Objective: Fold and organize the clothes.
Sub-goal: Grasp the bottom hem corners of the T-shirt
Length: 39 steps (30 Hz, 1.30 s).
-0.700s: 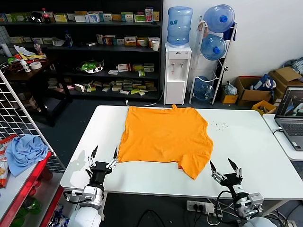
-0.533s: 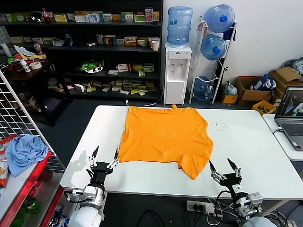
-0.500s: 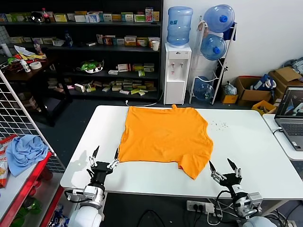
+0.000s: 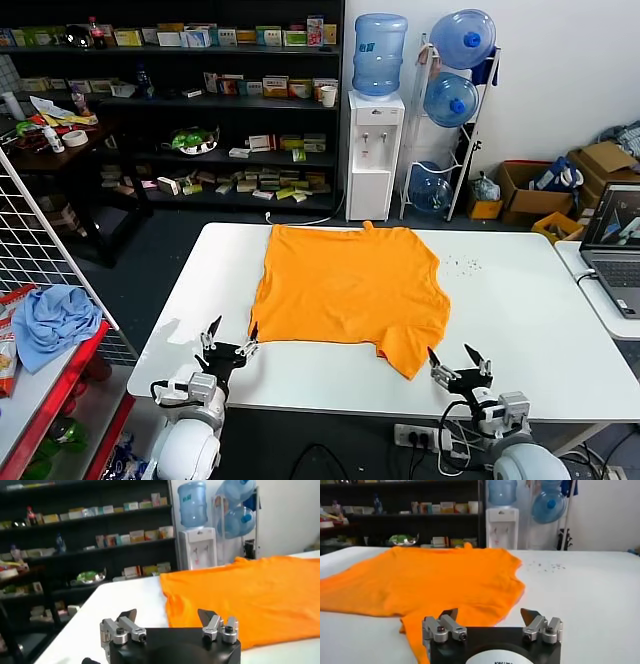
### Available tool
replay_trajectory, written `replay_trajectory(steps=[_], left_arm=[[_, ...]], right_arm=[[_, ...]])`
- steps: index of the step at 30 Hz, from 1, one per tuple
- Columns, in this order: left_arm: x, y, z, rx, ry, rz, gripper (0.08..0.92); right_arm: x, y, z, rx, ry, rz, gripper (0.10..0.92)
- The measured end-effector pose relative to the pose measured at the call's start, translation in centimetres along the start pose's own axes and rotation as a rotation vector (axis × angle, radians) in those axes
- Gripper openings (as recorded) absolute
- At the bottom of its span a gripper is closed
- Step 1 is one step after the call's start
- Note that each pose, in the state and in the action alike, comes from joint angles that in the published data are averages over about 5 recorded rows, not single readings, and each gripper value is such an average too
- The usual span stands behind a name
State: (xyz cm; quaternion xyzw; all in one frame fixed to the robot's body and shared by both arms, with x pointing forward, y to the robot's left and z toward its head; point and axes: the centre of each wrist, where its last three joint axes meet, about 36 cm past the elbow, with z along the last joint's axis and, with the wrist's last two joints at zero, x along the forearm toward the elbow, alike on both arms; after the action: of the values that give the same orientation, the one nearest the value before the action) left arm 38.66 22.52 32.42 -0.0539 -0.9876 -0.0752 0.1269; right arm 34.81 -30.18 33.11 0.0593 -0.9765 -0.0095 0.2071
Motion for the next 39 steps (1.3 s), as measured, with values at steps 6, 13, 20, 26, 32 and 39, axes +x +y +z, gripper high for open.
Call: replay_trajectory(steps=[6, 13, 20, 26, 32, 39], left_arm=[[-1.6, -0.6, 0.0, 0.023, 0.057, 0.022, 0.823], [-3.4, -0.9, 0.0, 0.042, 0.093, 0.035, 0.823], [-4.4, -0.6, 0.3, 0.049, 0.125, 0.03, 0.823], [-4.5, -0.6, 0.9, 0.054, 0.149, 0.032, 0.817], [-4.4, -0.8, 1.5, 0.058, 0.161, 0.039, 0.681], [-4.0, -0.7, 1.9, 0.059, 0.166, 0.041, 0.473]], right_arm=[[-1.0, 0.7, 0.1, -0.001, 0.022, -0.002, 0.823], [-2.3, 1.4, 0.2, -0.002, 0.033, -0.007, 0.823], [-3.8, 2.0, 0.4, -0.001, 0.039, -0.013, 0.823], [-4.2, 2.3, 0.5, 0.006, 0.049, -0.013, 0.732], [-4.1, 2.5, 0.7, 0.018, 0.062, -0.006, 0.558], [-3.7, 2.5, 0.9, 0.037, 0.077, 0.009, 0.359]])
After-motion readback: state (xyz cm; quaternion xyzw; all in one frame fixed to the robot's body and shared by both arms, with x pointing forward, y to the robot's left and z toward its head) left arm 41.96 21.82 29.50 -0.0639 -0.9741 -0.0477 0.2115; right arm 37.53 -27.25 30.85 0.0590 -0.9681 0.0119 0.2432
